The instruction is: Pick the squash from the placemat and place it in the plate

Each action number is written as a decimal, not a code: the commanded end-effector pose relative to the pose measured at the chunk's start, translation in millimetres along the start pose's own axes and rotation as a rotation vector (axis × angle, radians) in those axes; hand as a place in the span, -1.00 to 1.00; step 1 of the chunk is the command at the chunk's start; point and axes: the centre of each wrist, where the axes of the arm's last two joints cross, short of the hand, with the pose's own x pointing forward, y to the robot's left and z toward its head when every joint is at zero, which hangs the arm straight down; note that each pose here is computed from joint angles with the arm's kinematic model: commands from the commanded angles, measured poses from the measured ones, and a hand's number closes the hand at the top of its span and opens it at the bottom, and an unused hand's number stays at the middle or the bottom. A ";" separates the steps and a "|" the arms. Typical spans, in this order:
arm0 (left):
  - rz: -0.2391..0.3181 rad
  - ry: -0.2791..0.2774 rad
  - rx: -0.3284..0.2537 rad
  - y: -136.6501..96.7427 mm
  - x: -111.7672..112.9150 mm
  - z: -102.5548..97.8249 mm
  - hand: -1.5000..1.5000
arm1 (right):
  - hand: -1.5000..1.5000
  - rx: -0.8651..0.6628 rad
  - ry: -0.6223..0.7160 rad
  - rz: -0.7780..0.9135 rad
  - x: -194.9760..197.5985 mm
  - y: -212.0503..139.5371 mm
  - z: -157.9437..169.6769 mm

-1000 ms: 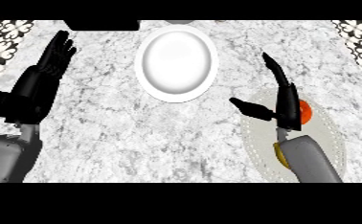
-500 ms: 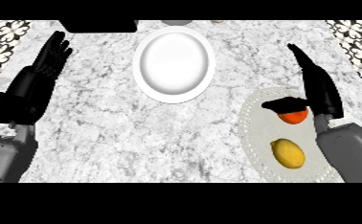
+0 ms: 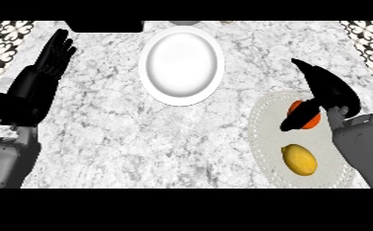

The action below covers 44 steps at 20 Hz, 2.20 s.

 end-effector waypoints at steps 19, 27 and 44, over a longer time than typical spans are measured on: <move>-0.001 -0.012 -0.010 -5.6 -9.4 30.2 0.00 | -1.00 0.116 0.284 0.144 -57.1 26.0 -34.0; 0.011 -0.012 -0.003 6.1 -4.4 16.9 0.00 | -1.00 0.171 0.274 0.141 -63.6 49.4 -47.0; 0.013 -0.006 -0.020 -2.1 7.4 0.2 0.00 | 1.00 -0.233 0.137 0.229 -58.1 53.7 -64.7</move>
